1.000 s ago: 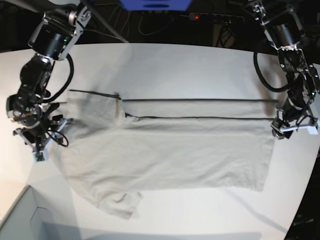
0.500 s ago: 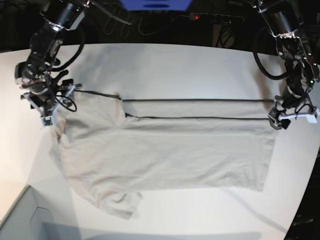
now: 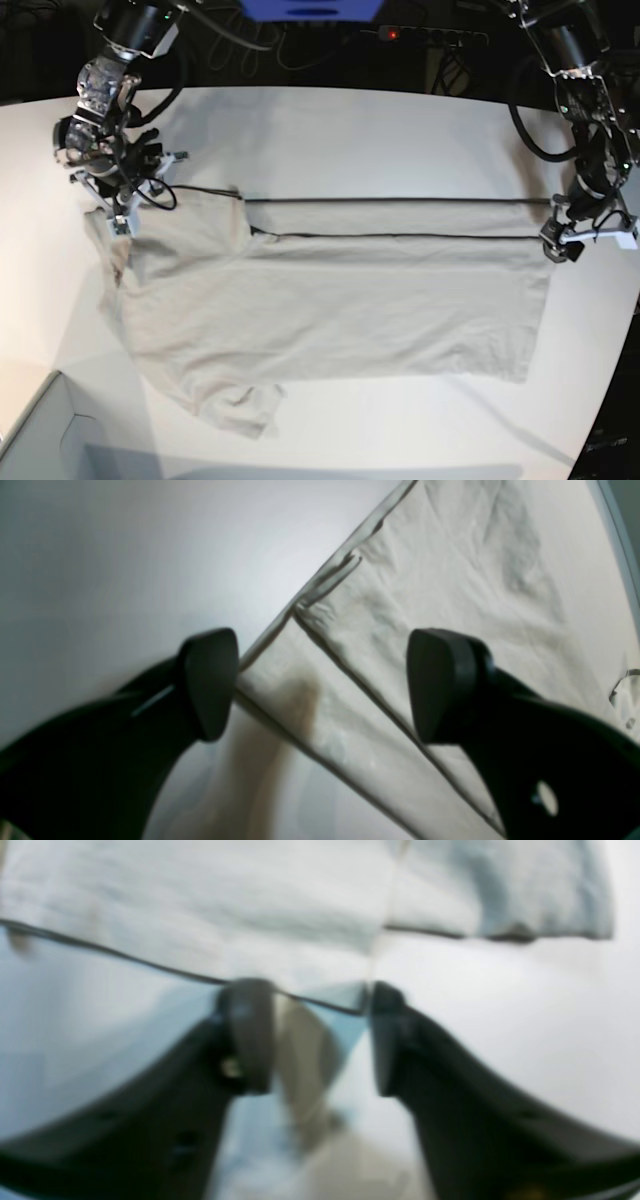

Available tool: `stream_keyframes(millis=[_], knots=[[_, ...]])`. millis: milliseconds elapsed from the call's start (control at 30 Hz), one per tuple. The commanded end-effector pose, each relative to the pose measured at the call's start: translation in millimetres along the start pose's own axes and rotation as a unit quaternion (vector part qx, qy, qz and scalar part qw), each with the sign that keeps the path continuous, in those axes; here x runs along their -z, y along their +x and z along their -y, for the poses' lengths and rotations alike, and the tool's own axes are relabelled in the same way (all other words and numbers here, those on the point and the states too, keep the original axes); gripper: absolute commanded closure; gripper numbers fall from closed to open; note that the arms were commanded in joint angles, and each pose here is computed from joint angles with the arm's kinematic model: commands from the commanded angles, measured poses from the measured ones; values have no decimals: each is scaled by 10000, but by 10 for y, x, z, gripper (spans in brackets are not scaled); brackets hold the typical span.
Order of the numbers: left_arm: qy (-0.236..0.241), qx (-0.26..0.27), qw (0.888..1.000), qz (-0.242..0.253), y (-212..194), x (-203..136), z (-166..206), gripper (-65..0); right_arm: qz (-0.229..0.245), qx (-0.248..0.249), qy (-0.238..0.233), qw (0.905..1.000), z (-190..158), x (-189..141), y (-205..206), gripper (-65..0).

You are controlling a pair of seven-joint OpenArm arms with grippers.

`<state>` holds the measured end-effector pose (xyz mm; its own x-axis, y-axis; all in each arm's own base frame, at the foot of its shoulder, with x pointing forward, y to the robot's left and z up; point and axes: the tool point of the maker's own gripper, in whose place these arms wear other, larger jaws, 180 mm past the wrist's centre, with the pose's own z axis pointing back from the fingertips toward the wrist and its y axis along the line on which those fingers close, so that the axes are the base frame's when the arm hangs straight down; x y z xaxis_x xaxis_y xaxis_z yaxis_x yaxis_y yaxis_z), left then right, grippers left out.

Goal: Layout the t-shirt on the table in an organized manner, then fold the t-shirt properly
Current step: 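Lift the collar edge with both grippers and fold it toward the hem, then regrasp the folded shoulder corner with the right gripper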

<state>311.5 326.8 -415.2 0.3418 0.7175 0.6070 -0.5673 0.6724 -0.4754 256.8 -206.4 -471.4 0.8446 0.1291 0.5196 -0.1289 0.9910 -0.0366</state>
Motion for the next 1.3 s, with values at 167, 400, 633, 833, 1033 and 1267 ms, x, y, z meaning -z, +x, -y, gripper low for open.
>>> stream_keyframes(millis=[167, 400, 633, 833, 1033, 1267], knots=[[-65, 84, 9997, 198, 153, -32, 24, -509, 332, -82, -65, 9994, 57, -43, 299, 0], [-12, 120, 9998, 175, 123, -65, -37, -510, 1510, -713, -590, 9842, 125, -562, 1225, 0], [72, 151, 9998, 91, 44, -98, -128, -509, 2015, -922, -737, 9723, 135, -768, 1996, 0], [77, 153, 9998, 85, 39, -99, -133, -509, 1002, -950, -808, 9871, 267, -587, 1470, 0], [56, 147, 9998, 114, 61, -92, -110, -509, 98, -862, -392, 9955, 108, -263, 708, -204], [1, 132, 9998, 166, 111, -75, -52, -509, 215, -804, -121, 9965, -31, -154, 434, -324]])
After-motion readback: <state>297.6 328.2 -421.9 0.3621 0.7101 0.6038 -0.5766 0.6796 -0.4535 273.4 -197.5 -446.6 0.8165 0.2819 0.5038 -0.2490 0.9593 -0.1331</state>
